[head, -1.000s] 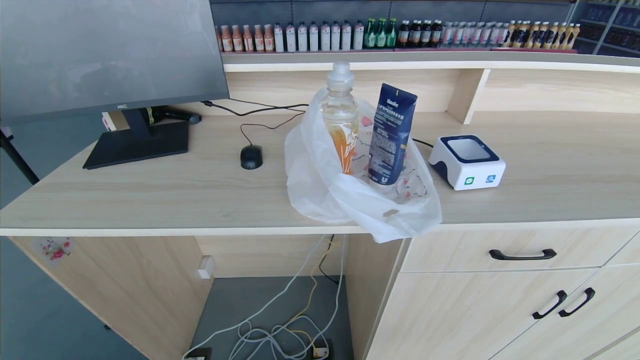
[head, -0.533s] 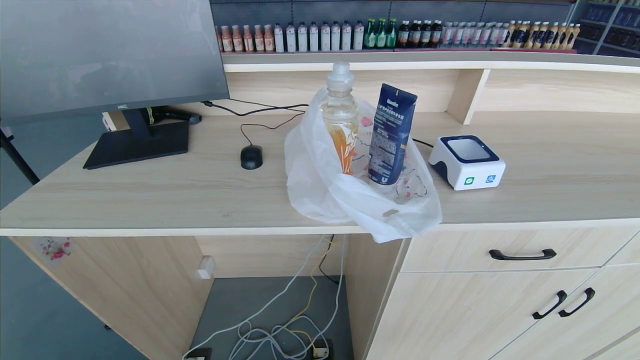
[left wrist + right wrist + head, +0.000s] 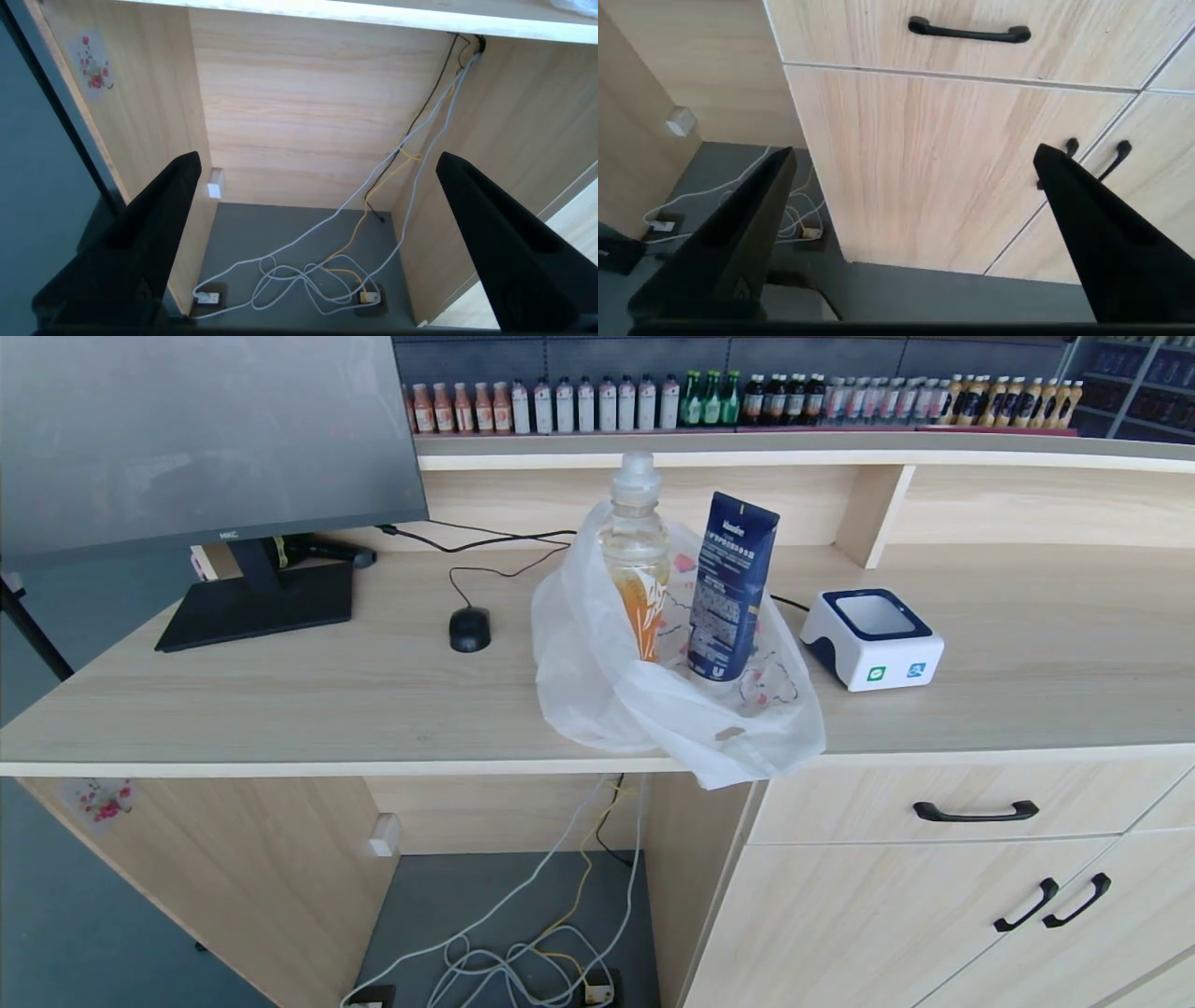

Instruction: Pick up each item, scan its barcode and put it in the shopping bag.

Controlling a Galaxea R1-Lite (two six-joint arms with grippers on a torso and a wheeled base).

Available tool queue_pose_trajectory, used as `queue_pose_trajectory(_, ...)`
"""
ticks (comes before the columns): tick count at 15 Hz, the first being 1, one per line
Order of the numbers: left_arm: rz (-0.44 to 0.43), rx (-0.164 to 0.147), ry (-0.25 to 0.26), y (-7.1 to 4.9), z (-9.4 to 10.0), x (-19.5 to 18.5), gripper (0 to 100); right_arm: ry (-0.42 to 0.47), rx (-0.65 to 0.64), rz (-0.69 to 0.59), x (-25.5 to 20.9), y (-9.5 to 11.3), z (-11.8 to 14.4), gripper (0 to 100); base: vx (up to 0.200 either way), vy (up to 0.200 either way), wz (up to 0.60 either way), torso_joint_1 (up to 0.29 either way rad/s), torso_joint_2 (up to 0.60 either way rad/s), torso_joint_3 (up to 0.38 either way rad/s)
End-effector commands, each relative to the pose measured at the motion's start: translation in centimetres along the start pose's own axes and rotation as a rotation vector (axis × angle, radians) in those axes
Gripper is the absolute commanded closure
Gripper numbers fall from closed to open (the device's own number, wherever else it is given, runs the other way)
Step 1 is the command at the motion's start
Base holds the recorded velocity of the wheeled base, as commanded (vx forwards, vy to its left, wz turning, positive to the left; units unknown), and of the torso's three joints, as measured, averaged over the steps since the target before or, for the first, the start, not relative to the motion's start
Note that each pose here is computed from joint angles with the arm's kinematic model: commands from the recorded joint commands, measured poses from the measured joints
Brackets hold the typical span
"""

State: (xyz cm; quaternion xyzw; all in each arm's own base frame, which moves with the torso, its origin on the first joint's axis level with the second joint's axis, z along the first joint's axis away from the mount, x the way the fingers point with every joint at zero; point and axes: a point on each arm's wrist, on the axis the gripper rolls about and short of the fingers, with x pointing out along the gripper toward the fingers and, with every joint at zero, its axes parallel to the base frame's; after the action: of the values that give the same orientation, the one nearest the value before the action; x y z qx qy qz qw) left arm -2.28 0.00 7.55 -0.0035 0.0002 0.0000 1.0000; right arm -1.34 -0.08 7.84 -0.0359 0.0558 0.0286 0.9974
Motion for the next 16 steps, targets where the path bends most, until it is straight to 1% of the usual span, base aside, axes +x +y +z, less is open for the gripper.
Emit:
queue_pose_trajectory(1, 0.0, 0.001, 0.0, 0.0, 0.0, 0.0, 0, -0.049, -0.011, -0.023, -0.37, 0.05, -0.1, 0, 0.0, 0.0, 0.0, 0.0, 0.0, 0.0)
queue_pose_trajectory(3, 0.0, -0.001, 0.0, 0.0, 0.0, 0.0, 0, -0.051, -0.011, -0.023, -0.38, 0.05, -0.1, 0, 0.0, 0.0, 0.0, 0.0, 0.0, 0.0)
queue_pose_trajectory(6, 0.0, 0.004, 0.0, 0.0, 0.0, 0.0, 0, -0.051, -0.009, -0.023, -0.38, 0.05, -0.1, 0, -0.2, 0.0, 0.0, 0.007, 0.0, -0.004)
queue_pose_trajectory(8, 0.0, 0.005, 0.0, 0.0, 0.0, 0.0, 0, -0.051, -0.006, -0.023, -0.39, 0.05, -0.12, 0, 0.0, 0.0, 0.0, 0.0, 0.0, 0.0)
queue_pose_trajectory(9, 0.0, -0.002, 0.0, 0.0, 0.0, 0.0, 0, -0.049, 0.011, -0.023, -0.38, 0.05, -0.12, 0, 0.0, 0.0, 0.0, 0.0, 0.0, 0.0)
queue_pose_trajectory(11, 0.0, -0.005, 0.001, 0.0, -0.02, 0.0, 0, -0.057, 0.057, -0.03, -0.45, 0.07, -0.16, 0, 0.0, -0.2, 0.0, 0.007, 0.01, -0.002)
queue_pose_trajectory(12, 0.0, -0.005, 0.001, 0.0, -0.02, 0.0, 0, -0.112, 0.07, -0.054, -0.86, 0.14, -0.31, 0, 0.0, -0.2, 0.0, 0.002, 0.0, 0.002)
queue_pose_trajectory(16, 0.0, -0.01, 0.0, 0.0, 0.0, 0.0, 0, -0.118, 0.072, -0.059, -0.9, 0.15, -0.33, 0, 0.0, -0.2, 0.0, 0.003, 0.01, 0.0)
